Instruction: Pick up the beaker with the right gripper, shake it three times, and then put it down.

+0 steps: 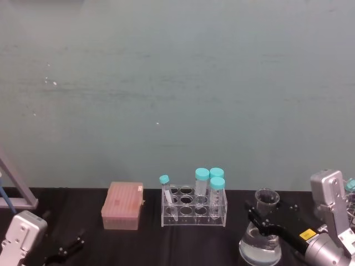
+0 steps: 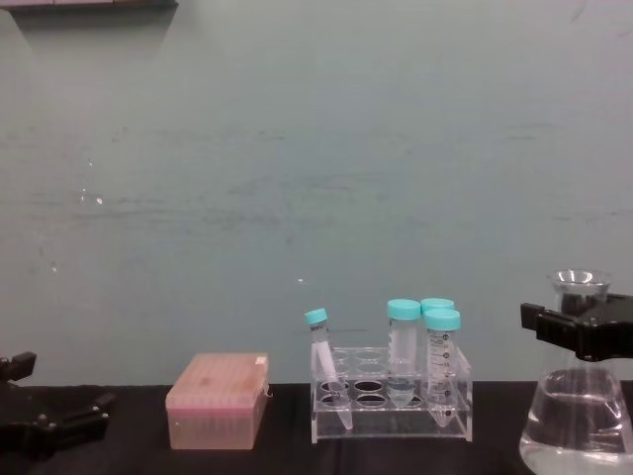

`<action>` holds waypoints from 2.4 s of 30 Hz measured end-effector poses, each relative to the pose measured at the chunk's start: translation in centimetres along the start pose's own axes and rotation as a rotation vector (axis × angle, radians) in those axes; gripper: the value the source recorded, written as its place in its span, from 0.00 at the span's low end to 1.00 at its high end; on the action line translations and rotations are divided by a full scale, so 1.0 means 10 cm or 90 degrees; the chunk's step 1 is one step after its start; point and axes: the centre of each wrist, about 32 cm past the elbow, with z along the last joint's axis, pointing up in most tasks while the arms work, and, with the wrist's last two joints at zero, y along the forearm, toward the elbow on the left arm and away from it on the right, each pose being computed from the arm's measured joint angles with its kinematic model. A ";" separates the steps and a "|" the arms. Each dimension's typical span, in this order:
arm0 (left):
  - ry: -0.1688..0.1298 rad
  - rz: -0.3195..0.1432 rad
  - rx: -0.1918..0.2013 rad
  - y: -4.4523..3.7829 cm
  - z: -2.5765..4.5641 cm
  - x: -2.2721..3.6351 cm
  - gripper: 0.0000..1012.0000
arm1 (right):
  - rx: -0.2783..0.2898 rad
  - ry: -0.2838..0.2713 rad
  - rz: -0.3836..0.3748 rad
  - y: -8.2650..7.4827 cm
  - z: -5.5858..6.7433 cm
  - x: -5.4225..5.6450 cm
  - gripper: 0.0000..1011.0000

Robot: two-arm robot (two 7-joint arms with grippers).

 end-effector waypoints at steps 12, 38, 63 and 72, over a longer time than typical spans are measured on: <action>0.000 0.000 0.000 0.000 0.000 0.000 0.99 | 0.006 0.029 0.003 0.03 -0.04 -0.02 0.45; 0.000 0.000 0.000 0.000 0.000 0.000 0.99 | 0.007 0.024 0.002 0.03 -0.04 -0.02 0.45; 0.000 0.000 0.000 0.000 0.000 0.000 0.99 | 0.076 0.671 0.041 -0.02 0.00 -0.13 0.45; 0.000 0.000 0.000 0.000 0.000 0.000 0.99 | 0.074 0.720 0.033 -0.03 -0.01 -0.14 0.45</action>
